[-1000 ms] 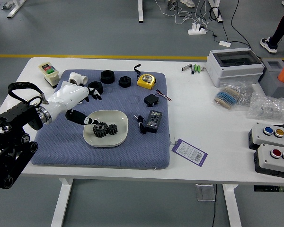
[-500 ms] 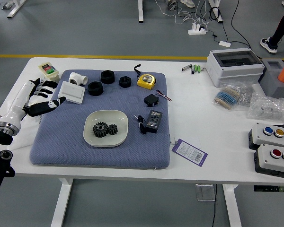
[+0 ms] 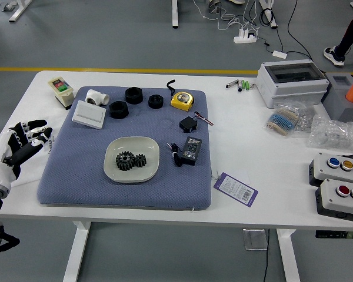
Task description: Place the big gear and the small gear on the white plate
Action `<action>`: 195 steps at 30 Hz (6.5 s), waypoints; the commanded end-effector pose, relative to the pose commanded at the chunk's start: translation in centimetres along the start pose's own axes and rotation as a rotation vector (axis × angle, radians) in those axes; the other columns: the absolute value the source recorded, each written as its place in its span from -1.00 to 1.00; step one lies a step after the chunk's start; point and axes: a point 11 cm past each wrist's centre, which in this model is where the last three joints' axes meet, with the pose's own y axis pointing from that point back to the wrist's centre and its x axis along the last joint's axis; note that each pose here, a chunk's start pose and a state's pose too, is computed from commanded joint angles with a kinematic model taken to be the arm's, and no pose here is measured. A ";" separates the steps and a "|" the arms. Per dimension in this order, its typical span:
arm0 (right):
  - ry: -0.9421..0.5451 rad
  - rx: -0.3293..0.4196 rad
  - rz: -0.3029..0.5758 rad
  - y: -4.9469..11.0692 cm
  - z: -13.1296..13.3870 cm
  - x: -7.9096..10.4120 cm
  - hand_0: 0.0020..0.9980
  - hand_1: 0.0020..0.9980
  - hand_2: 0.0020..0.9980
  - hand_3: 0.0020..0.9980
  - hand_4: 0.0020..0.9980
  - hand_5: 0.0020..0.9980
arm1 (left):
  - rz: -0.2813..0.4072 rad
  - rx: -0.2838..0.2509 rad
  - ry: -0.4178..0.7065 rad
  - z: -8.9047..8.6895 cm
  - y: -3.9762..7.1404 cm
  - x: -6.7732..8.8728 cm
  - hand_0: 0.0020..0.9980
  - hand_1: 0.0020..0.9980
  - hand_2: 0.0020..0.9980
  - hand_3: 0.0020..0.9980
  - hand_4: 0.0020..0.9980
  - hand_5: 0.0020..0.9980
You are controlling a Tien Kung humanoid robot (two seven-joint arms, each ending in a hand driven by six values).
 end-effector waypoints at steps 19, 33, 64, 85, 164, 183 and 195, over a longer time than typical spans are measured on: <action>0.000 0.000 0.000 0.0 0.0 0.0 0.42 0.43 0.50 0.13 0.59 0.31 | -0.071 0.034 0.140 -1.1 0.6 -2.1 0.50 0.57 0.61 0.37 0.63 0.17; 0.006 -0.005 0.001 0.0 0.3 0.1 0.42 0.43 0.50 0.13 0.59 0.31 | -0.131 0.036 0.212 -1.4 0.9 -3.2 0.60 0.65 0.70 0.56 0.66 0.45; 0.008 -0.006 0.000 0.0 0.3 0.0 0.42 0.43 0.50 0.13 0.59 0.31 | -0.223 0.011 0.244 0.5 1.1 -5.6 0.64 0.70 0.81 0.65 0.69 0.53; 0.005 -0.003 -0.001 0.0 0.2 0.0 0.42 0.43 0.50 0.13 0.59 0.31 | -0.219 -0.011 0.250 1.2 1.0 -5.2 0.71 0.77 0.87 0.72 0.72 0.63; 0.015 -0.007 -0.005 0.0 0.4 -0.3 0.42 0.43 0.50 0.13 0.59 0.32 | -0.191 -0.040 0.214 1.8 1.1 -4.1 0.72 0.76 0.87 0.71 0.76 0.74; 0.020 -0.009 -0.008 0.0 0.6 -0.3 0.42 0.43 0.50 0.13 0.59 0.32 | -0.173 -0.025 0.202 1.4 1.2 -3.6 0.72 0.76 0.88 0.72 0.75 0.72; 0.021 -0.010 -0.009 0.0 0.6 -0.3 0.42 0.43 0.50 0.13 0.59 0.32 | -0.163 -0.028 0.201 1.5 1.2 -3.4 0.72 0.75 0.87 0.71 0.75 0.71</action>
